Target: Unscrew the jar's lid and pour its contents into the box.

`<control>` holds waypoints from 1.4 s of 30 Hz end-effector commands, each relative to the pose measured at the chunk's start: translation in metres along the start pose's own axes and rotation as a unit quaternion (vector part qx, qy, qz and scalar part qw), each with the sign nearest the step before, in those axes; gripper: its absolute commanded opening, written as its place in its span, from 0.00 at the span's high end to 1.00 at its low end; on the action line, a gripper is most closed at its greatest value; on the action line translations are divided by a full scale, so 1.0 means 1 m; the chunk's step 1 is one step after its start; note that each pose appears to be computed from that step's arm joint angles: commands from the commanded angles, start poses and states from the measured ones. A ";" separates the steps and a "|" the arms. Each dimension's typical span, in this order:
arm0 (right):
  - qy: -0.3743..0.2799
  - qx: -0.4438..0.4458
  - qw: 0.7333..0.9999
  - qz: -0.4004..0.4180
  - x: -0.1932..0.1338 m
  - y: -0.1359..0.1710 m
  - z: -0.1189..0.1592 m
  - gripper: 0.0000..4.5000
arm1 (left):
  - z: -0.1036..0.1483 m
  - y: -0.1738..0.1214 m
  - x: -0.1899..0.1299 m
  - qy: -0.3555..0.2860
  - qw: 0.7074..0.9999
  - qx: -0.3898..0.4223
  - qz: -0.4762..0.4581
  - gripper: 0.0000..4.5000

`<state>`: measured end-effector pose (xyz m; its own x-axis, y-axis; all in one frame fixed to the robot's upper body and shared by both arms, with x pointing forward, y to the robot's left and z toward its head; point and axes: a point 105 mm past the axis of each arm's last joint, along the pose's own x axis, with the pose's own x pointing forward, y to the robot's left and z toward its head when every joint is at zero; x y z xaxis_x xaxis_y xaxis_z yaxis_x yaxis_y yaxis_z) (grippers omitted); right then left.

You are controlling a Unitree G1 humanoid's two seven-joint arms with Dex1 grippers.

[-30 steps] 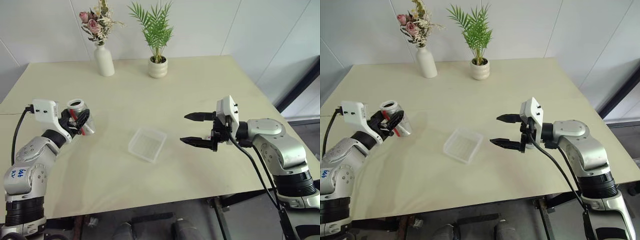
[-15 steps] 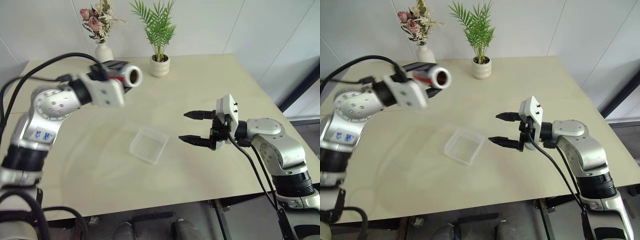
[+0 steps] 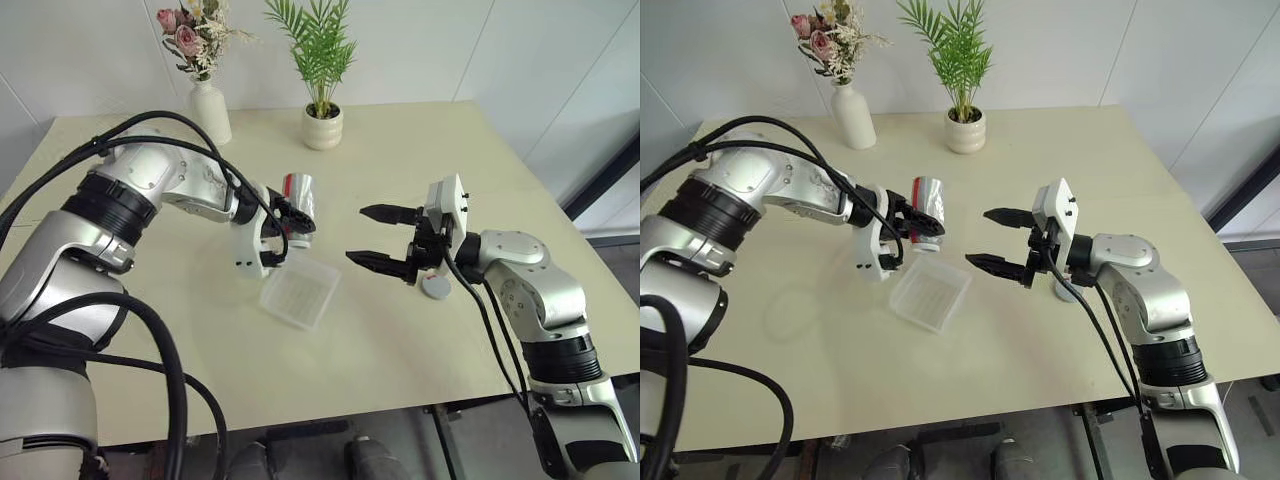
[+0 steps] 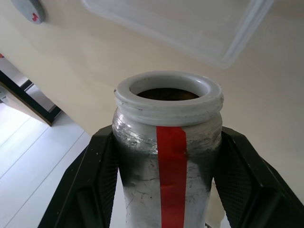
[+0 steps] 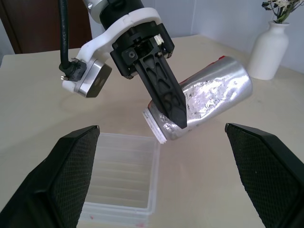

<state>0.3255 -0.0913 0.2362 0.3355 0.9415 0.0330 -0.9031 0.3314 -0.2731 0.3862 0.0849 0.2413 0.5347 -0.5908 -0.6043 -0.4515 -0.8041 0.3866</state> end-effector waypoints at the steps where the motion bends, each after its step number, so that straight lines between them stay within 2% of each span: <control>1: -0.022 -0.025 0.999 -0.010 -0.007 -0.001 0.015 0.01 | -0.007 0.006 -0.001 0.011 1.000 0.004 0.011 0.46; 8: -0.019 -0.025 0.999 -0.012 -0.010 -0.003 0.014 0.01 | -0.012 0.012 -0.005 0.021 0.999 -0.026 0.036 0.46; 17: -0.016 -0.016 1.000 -0.005 -0.009 0.001 0.009 0.01 | -0.044 0.009 -0.037 0.109 0.976 -0.138 0.125 0.46; 21: -0.010 -0.009 1.000 0.001 -0.009 0.001 0.005 0.01 | -0.046 0.005 -0.048 0.137 0.969 -0.142 0.147 0.46; 25: -0.008 -0.009 1.000 0.006 -0.008 0.000 0.007 0.01 | -0.036 0.020 -0.056 0.128 0.967 -0.098 0.199 0.46; 28: -0.008 -0.008 1.000 0.010 -0.005 0.000 0.006 0.01 | -0.045 0.016 -0.067 0.179 0.952 -0.102 0.228 0.46; 30: -0.009 -0.005 1.000 0.013 -0.004 0.001 0.005 0.01 | -0.044 0.010 -0.068 0.194 0.951 -0.091 0.221 0.46; 32: -0.010 -0.003 1.000 0.016 -0.001 0.002 0.003 0.01 | -0.042 -0.005 -0.061 0.201 0.960 -0.087 0.177 0.46; 34: -0.014 -0.001 1.000 0.022 0.002 0.003 0.003 0.01 | -0.034 -0.001 -0.054 0.177 0.966 -0.063 0.178 0.46; 37: -0.022 -0.001 0.999 0.026 0.007 0.000 0.004 0.01 | -0.020 0.021 -0.046 0.121 0.972 0.008 0.201 0.46; 40: -0.031 -0.001 0.999 0.026 0.012 -0.002 0.006 0.01 | -0.016 0.053 -0.053 0.091 0.956 0.091 0.264 0.46; 42: -0.035 -0.001 0.999 0.025 0.015 -0.003 0.006 0.01 | -0.023 0.063 -0.059 0.095 0.946 0.129 0.281 0.46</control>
<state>0.3338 -0.0800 0.2336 0.2861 0.9563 0.0600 -0.9256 0.2920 -0.2407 0.3513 0.0741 0.2907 0.3140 -0.9123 -0.2629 -0.7795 -0.4058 0.4773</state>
